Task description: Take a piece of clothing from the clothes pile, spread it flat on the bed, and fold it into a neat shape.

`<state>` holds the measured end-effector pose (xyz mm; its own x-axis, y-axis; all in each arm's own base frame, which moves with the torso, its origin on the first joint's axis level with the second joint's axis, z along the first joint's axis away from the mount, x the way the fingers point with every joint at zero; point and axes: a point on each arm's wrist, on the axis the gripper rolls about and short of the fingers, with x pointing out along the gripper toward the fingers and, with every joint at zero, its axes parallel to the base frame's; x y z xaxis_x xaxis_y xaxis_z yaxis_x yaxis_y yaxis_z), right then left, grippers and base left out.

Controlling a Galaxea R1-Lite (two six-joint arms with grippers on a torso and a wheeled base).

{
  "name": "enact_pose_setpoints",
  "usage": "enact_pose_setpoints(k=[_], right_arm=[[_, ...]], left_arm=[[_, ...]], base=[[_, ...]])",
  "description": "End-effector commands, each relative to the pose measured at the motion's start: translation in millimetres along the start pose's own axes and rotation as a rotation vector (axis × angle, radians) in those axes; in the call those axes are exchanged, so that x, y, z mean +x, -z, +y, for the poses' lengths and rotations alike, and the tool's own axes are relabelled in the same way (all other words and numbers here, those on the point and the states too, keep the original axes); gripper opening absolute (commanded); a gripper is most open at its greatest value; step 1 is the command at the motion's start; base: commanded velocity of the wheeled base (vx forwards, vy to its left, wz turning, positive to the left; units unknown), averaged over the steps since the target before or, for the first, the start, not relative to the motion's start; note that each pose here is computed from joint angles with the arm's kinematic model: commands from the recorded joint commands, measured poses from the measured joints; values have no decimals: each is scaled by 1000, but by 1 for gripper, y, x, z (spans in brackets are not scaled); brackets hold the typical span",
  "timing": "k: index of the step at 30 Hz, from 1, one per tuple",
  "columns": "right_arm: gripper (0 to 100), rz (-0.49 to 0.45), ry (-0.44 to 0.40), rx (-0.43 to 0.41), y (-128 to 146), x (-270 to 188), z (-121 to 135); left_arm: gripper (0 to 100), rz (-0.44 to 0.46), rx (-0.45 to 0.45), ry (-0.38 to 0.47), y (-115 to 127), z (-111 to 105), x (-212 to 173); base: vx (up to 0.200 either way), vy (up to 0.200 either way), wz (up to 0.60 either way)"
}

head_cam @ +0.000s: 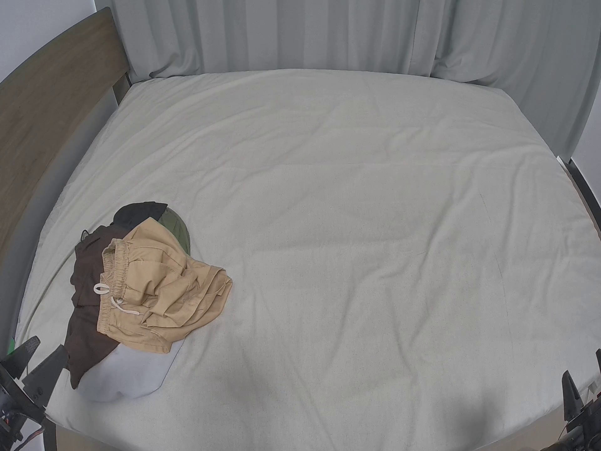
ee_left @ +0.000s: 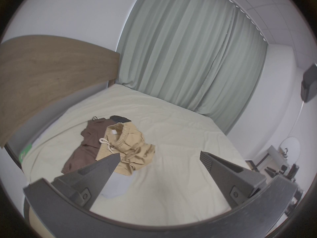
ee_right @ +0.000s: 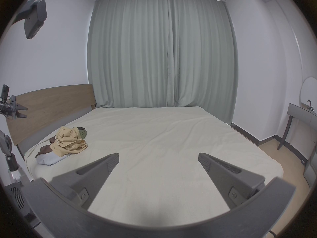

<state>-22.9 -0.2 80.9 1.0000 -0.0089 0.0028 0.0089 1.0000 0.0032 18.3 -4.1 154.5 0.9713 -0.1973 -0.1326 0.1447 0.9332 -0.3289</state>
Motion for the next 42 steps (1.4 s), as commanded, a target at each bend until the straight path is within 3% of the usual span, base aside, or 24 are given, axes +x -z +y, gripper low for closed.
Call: enact_pose_setpoints(k=[1,9,23,32,42], right_arm=[[100,9,0,0,5,1,0],[100,9,3,0,5,1,0],[100,10,3,1,5,1,0],[100,10,3,1,5,1,0],[100,10,3,1,5,1,0]], left_arm=[[100,52,-37,22,-9,-3,11],[100,130,-61,60,-12,-4,26],[100,174,-75,131,-26,-3,74],[100,172,-135,155,-39,26,107],[100,182,-156,144,-39,43,130]], base=[[0,0,0],[0,0,0],[0,0,0],[0,0,0],[0,0,0]])
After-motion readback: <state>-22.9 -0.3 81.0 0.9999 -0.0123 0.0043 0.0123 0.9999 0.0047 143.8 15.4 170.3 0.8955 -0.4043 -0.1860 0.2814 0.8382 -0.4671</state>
